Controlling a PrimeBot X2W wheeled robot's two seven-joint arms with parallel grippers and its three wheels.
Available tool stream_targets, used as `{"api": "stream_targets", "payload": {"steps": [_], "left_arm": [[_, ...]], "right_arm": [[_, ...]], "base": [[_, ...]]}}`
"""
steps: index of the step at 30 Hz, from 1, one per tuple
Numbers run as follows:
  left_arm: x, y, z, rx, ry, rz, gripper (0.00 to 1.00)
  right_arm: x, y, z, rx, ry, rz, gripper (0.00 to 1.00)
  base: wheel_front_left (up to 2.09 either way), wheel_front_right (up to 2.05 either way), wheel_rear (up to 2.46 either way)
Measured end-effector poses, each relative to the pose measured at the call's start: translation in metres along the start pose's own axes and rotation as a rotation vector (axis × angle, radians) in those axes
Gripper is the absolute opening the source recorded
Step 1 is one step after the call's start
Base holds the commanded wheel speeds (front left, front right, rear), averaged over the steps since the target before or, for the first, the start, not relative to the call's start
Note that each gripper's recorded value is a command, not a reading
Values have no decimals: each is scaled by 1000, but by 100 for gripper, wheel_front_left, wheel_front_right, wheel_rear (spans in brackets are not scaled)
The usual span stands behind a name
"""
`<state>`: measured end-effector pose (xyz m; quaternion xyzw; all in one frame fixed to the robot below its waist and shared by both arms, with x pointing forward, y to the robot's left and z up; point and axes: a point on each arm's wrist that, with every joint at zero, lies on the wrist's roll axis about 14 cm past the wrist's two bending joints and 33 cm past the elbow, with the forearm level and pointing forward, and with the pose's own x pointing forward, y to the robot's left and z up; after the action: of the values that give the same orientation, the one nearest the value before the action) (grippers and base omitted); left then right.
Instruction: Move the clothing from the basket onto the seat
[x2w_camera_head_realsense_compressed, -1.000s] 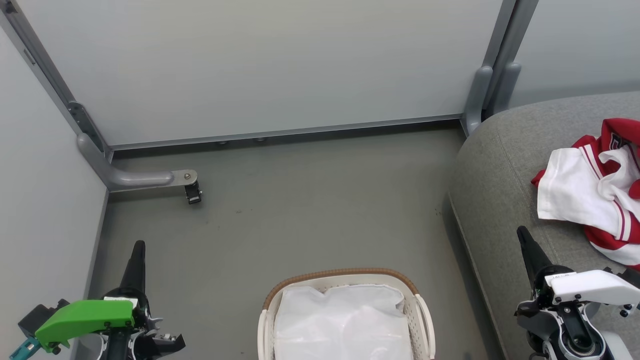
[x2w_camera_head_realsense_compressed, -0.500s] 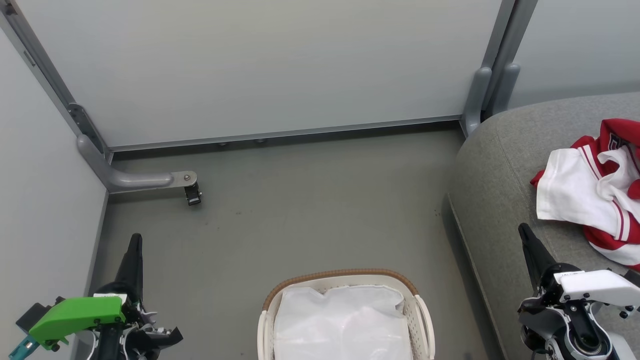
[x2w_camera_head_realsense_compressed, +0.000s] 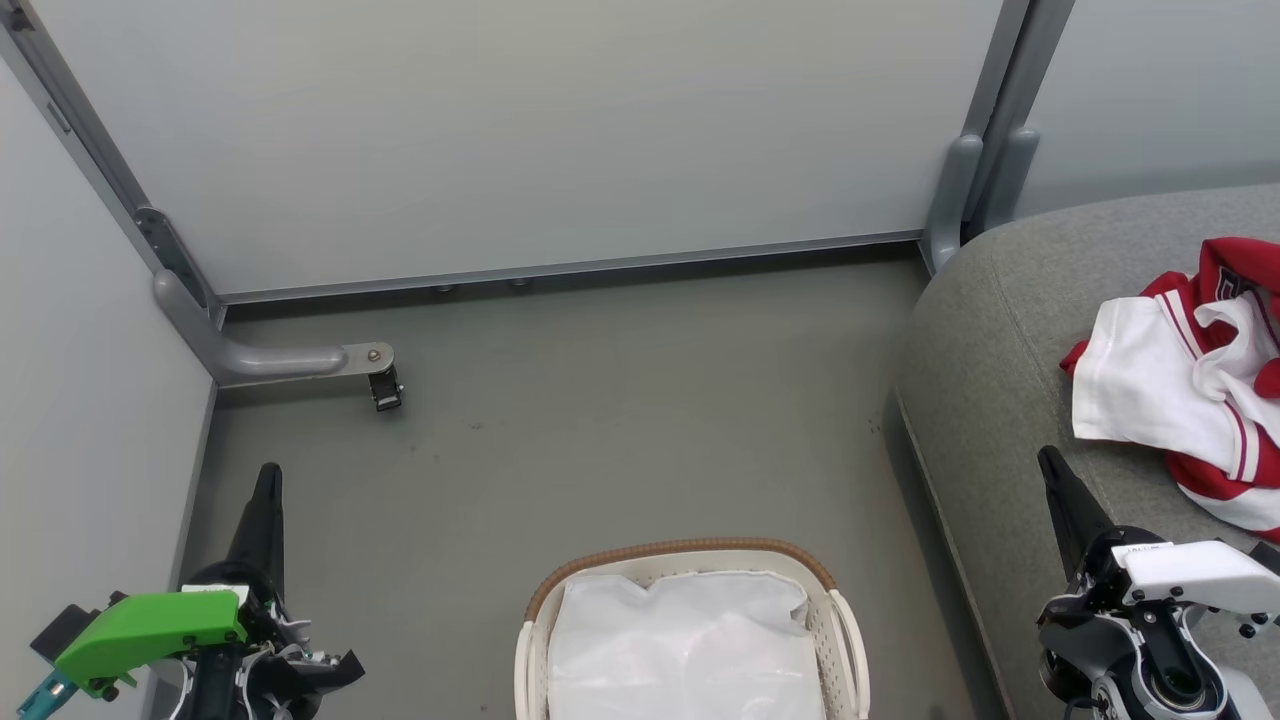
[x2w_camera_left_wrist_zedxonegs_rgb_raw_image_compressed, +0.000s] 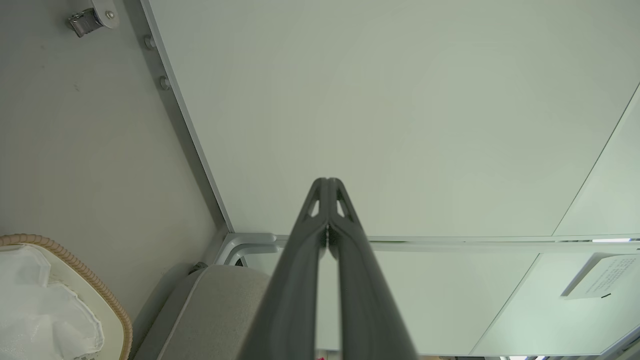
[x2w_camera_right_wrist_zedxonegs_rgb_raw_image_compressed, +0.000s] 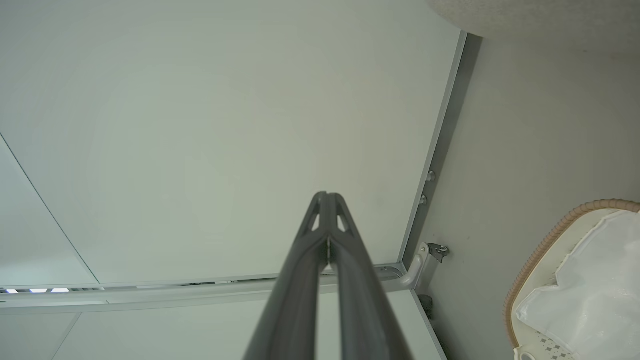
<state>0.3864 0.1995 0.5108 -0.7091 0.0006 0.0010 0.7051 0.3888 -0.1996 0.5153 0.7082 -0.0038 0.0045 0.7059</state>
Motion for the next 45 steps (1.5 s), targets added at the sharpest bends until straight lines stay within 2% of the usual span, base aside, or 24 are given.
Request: {"api": "stream_targets", "payload": {"steps": [45], "left_arm": [[0,0,0,0,0,-1,0]], "right_arm": [[0,0,0,0,0,0,0]], "base": [[0,0,0]]}}
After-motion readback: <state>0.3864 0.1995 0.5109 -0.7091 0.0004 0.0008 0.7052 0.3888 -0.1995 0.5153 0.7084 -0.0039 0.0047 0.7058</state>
